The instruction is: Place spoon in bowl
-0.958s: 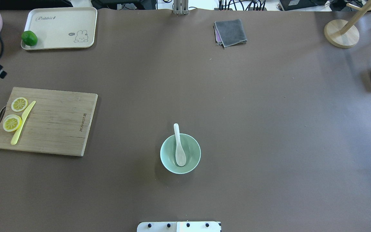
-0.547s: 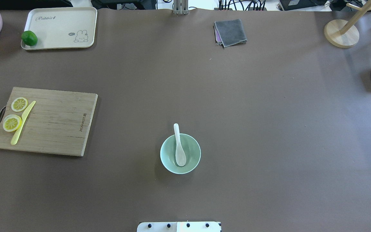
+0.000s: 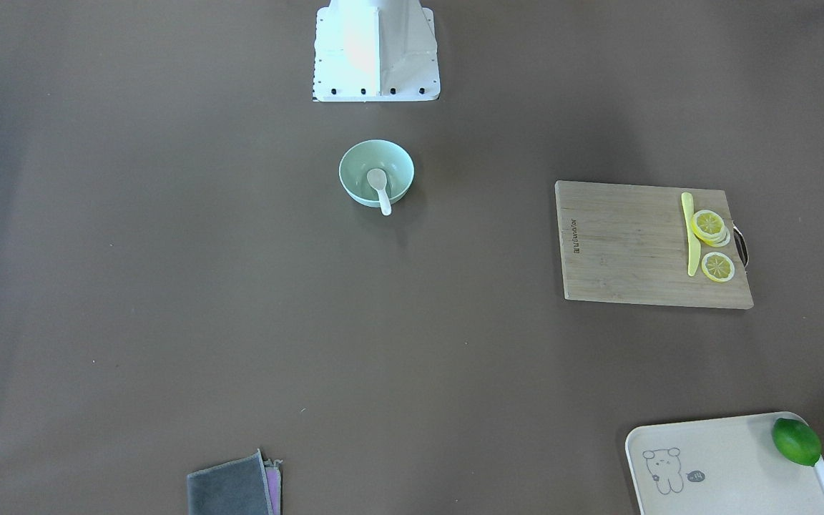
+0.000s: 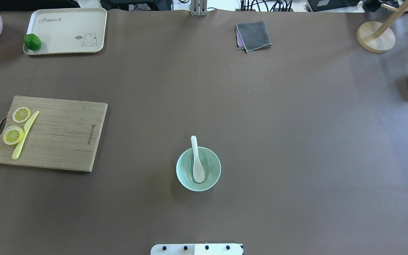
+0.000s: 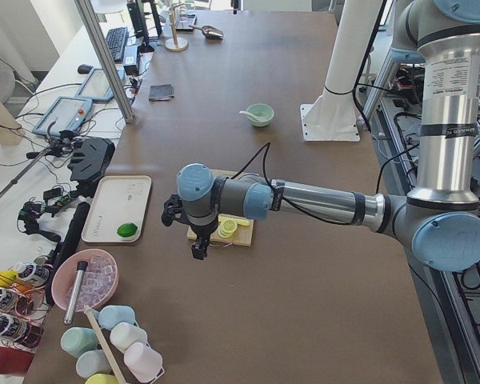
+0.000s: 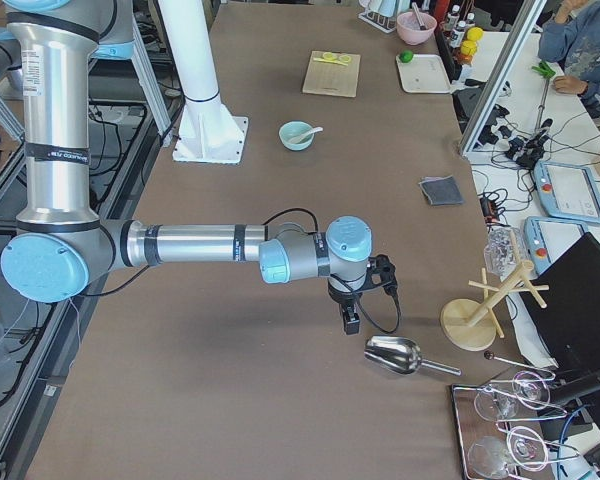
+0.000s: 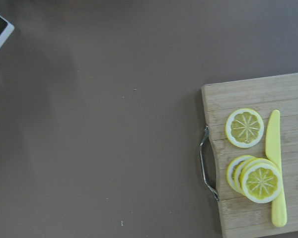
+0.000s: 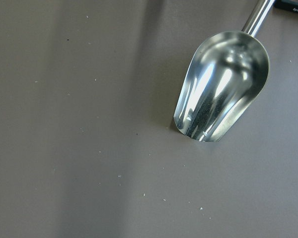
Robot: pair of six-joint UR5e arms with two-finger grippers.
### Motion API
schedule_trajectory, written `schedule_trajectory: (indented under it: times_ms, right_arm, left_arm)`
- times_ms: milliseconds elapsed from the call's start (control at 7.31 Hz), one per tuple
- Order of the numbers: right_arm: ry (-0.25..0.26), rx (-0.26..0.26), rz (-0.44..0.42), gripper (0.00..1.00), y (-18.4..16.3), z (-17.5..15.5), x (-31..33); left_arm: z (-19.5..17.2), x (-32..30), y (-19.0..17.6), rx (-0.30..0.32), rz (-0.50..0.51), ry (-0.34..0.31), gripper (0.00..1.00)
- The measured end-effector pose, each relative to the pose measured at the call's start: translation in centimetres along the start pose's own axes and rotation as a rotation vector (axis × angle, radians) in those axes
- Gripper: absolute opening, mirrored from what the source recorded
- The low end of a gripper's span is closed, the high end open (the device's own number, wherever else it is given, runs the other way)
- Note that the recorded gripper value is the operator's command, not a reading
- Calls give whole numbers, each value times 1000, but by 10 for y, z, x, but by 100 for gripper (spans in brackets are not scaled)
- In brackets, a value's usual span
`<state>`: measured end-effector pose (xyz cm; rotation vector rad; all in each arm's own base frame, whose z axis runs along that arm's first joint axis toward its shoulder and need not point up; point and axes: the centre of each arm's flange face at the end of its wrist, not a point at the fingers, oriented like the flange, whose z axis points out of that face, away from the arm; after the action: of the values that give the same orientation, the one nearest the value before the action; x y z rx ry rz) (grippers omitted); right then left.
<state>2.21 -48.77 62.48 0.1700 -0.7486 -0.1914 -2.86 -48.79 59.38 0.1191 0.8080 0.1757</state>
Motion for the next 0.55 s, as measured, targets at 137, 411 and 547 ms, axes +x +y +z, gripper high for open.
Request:
schedule_trajectory:
  times_ms: [137, 411, 547]
  right_arm:
    - [-1, 4, -2, 100, -1, -1, 0]
    - [-11, 8, -2, 100, -2, -2, -2]
    - [-15, 11, -3, 100, -3, -2, -3]
  left_arm:
    - [-8, -10, 1, 15, -15, -28, 98]
    - [-21, -19, -1, 40, -26, -55, 98]
    - [-23, -20, -1, 44, -27, -58, 98]
